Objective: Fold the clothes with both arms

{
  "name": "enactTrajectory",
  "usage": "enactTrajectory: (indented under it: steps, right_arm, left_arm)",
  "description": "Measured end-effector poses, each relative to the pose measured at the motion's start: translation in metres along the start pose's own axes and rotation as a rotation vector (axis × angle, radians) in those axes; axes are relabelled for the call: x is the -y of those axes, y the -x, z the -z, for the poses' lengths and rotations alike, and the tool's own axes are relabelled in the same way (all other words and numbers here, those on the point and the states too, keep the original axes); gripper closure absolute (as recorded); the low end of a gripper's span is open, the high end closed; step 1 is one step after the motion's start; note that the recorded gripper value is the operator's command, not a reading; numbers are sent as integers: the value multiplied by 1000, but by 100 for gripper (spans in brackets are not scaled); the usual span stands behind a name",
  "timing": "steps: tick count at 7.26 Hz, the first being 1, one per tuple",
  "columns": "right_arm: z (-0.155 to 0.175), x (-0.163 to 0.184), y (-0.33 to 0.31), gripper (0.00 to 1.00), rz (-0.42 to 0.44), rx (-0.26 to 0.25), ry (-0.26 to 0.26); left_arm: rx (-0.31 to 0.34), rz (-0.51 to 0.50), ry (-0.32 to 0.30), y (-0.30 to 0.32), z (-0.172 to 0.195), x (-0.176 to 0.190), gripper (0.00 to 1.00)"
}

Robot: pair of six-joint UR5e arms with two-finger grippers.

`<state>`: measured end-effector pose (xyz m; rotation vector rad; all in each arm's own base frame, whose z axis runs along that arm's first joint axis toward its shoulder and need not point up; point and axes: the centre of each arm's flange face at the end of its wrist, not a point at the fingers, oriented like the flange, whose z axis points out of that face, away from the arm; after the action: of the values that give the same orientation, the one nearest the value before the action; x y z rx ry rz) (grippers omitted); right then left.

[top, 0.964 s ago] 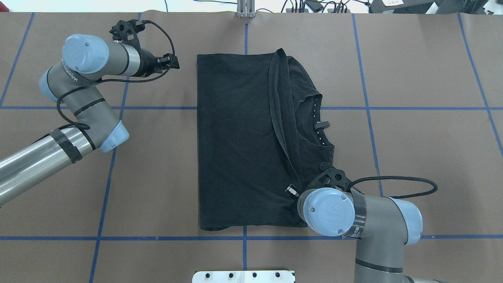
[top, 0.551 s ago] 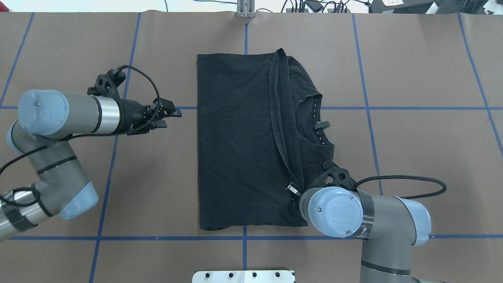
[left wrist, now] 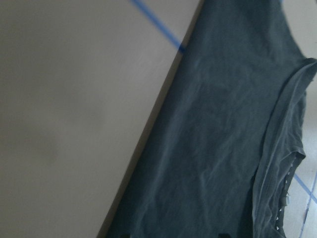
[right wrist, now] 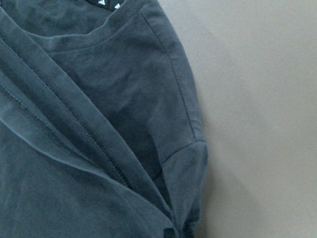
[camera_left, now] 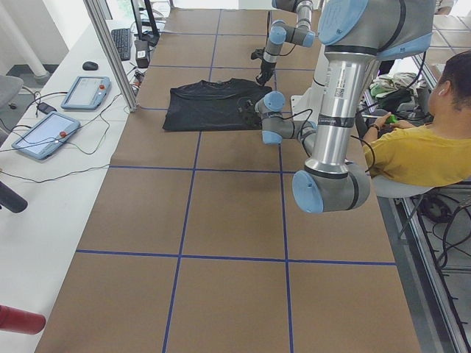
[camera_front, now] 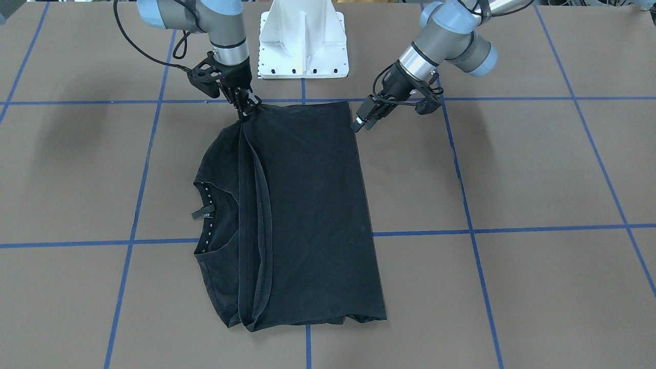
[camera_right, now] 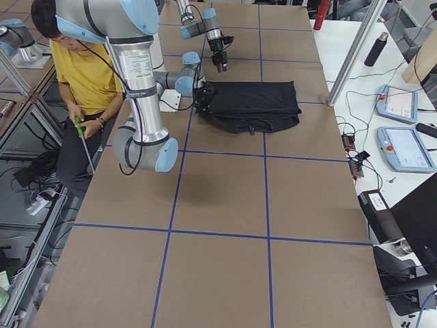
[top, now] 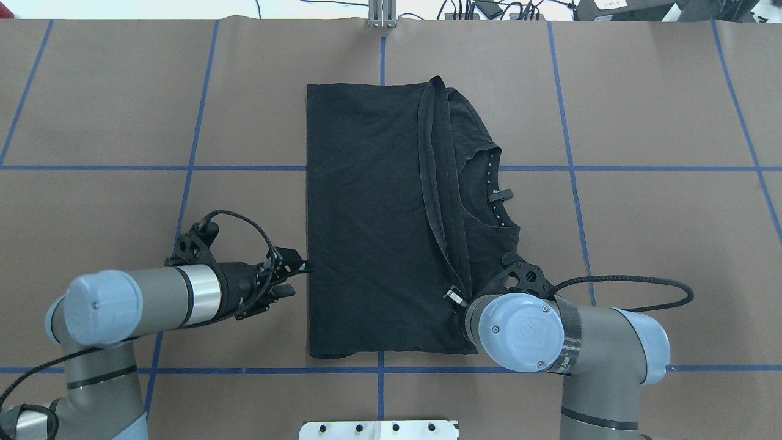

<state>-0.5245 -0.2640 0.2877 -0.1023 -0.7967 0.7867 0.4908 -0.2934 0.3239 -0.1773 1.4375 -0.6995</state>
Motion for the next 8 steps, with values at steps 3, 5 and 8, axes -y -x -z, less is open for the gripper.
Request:
enactTrajectory:
  steps: [3,5,8]
  right_arm:
    - [1,-3,-1,100,3,0,4]
    - [0,-4,-1,100,4,-1,5]
    - [0,-5,-1,100,5,-2,6]
  left_arm:
    - [66,14,29,43,-15,-40,39]
    - [97,8,38,61,-16,-48,53]
    - [102,8,45,63,-16,-52,100]
